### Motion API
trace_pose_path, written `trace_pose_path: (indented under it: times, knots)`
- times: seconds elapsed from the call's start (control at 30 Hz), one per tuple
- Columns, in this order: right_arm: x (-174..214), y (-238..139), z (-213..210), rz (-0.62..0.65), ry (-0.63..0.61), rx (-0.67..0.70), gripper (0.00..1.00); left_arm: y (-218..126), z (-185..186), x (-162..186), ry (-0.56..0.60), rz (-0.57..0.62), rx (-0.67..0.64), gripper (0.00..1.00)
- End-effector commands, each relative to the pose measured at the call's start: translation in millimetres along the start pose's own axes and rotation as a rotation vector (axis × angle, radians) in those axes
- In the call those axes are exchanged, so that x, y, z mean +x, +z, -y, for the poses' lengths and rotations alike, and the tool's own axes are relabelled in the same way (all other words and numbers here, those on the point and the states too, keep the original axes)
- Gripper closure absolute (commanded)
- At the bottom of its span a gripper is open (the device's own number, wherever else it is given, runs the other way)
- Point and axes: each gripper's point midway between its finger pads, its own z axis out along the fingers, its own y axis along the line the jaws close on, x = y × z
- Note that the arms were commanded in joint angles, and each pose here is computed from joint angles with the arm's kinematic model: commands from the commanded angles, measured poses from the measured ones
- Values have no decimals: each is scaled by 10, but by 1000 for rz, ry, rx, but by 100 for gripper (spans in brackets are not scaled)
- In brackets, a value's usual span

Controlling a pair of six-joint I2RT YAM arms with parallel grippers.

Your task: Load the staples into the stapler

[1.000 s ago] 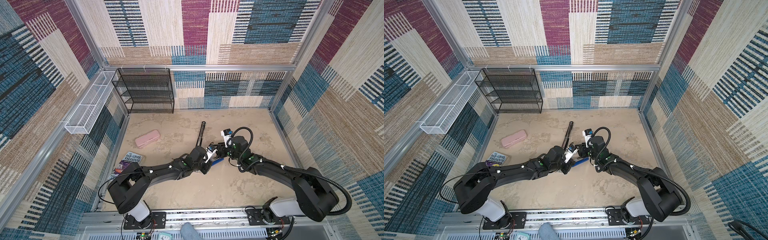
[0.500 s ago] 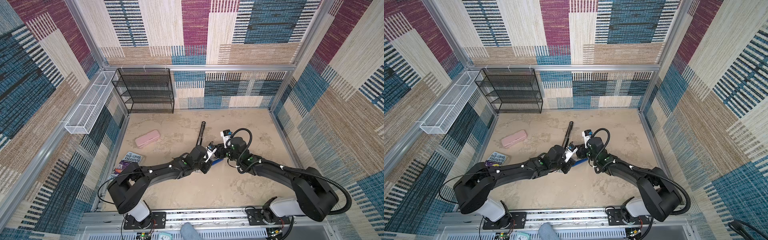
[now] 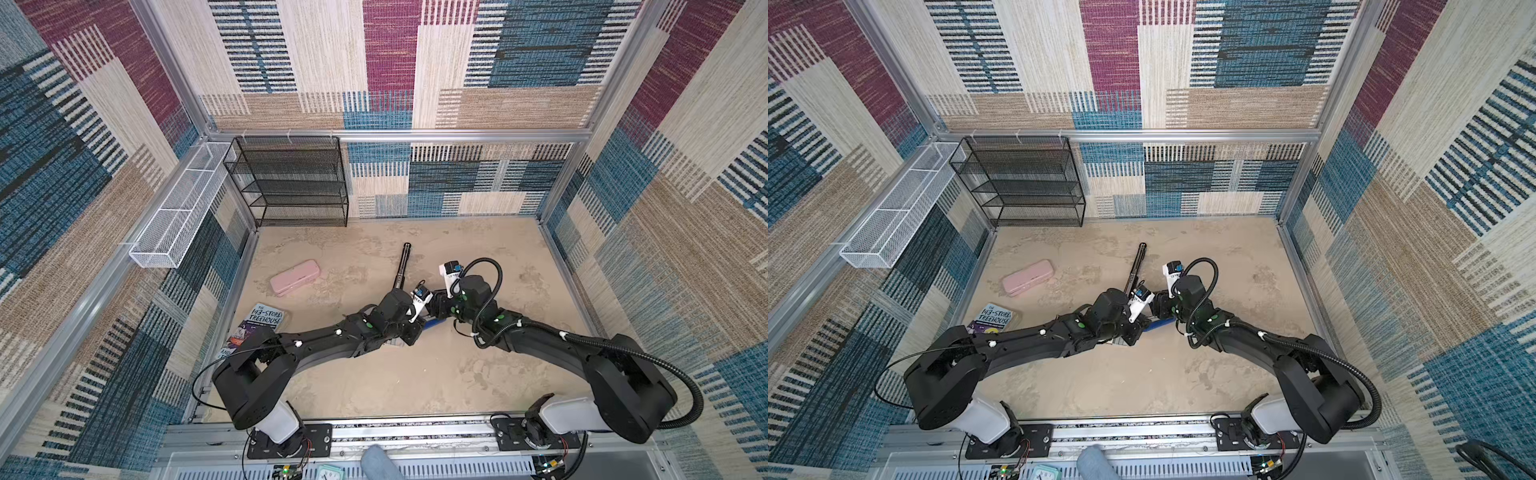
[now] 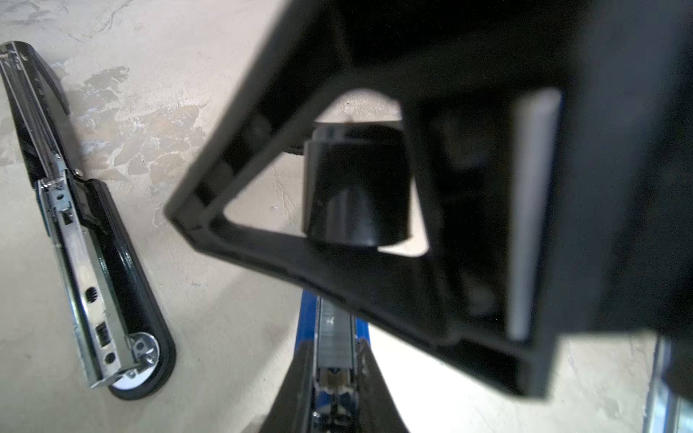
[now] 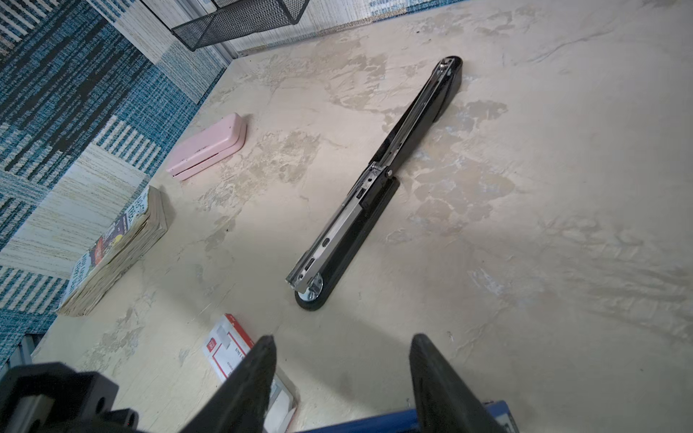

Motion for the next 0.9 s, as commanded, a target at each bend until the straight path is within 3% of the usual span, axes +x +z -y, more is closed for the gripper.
trace_pose_path:
  times: [0.0, 0.27, 0.87]
  knots:
    - [-33, -18, -272, -9, -21, -116, 39, -25, 23, -235, -15, 68, 9, 97]
    - [-31, 4, -292, -13, -10, -115, 38, -14, 12, -259, -19, 58, 0, 97]
    - [-228, -159, -233, 67, 3, -51, 22, -19, -99, -130, -31, 45, -31, 97]
